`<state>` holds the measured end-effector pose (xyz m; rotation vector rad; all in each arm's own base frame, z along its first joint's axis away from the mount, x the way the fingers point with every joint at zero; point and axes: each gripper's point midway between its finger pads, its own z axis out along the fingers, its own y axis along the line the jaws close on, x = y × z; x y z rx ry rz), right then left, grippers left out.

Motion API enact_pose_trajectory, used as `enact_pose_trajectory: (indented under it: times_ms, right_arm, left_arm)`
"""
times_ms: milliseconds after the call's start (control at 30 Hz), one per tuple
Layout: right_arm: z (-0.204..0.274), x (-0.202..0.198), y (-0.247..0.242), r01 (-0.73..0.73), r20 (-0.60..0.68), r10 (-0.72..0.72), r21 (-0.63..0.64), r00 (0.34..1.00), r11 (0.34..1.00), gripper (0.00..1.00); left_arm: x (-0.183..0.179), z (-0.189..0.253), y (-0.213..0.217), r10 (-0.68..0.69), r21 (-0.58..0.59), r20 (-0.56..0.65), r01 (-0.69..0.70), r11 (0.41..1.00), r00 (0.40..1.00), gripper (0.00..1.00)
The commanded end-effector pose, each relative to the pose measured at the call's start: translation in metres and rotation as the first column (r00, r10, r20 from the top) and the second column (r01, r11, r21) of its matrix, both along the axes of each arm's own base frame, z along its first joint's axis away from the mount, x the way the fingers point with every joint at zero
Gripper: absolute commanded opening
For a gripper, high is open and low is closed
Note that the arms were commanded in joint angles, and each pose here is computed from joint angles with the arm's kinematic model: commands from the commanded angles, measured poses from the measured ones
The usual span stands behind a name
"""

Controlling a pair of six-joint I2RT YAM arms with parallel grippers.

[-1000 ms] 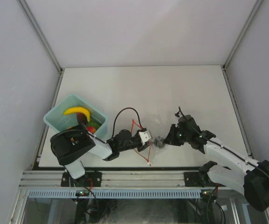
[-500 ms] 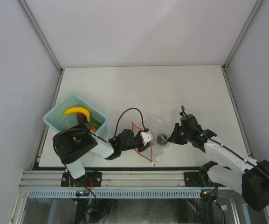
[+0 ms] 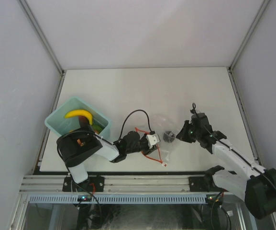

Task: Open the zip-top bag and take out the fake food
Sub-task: Pick up the fake fruit from the zipper food storage bag.

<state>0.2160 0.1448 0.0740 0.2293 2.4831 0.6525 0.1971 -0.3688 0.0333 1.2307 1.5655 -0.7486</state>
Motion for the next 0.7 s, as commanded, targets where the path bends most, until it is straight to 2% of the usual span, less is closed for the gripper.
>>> enact_pose_trajectory:
  times_ms: [0,133,333,500,567,667]
  right_arm:
    - [0.005,0.026,0.01,-0.028,0.046,0.028,0.006,0.999,1.0,0.0]
    - [-0.012,0.029,0.015,-0.056,-0.019,0.056,-0.008,0.998,0.998,0.0]
    - [-0.02,0.008,0.028,-0.156,-0.077,0.157,0.012,0.985,0.988,0.02]
    - [0.013,0.009,0.015,-0.157,0.041,0.157,0.007,0.987,0.988,0.1]
    - [0.035,0.013,0.009,-0.149,0.127,0.144,0.026,0.981,0.989,0.18]
    - [0.052,0.018,0.004,-0.146,0.19,0.133,0.053,0.973,0.988,0.31]
  left_arm:
    - [0.011,0.017,-0.013,-0.008,-0.045,0.041,0.01,0.999,0.999,0.44]
    - [0.018,0.016,-0.013,0.018,-0.043,0.046,-0.017,0.999,0.999,0.47]
    - [0.032,0.022,-0.014,0.053,-0.063,0.056,-0.05,0.997,0.997,0.5]
    - [0.034,0.024,-0.015,0.045,-0.073,0.05,-0.042,0.996,0.998,0.49]
    - [0.033,0.023,-0.015,0.041,-0.072,0.044,-0.037,0.997,0.998,0.49]
    - [0.033,0.022,-0.015,0.032,-0.073,0.04,-0.029,0.997,0.999,0.49]
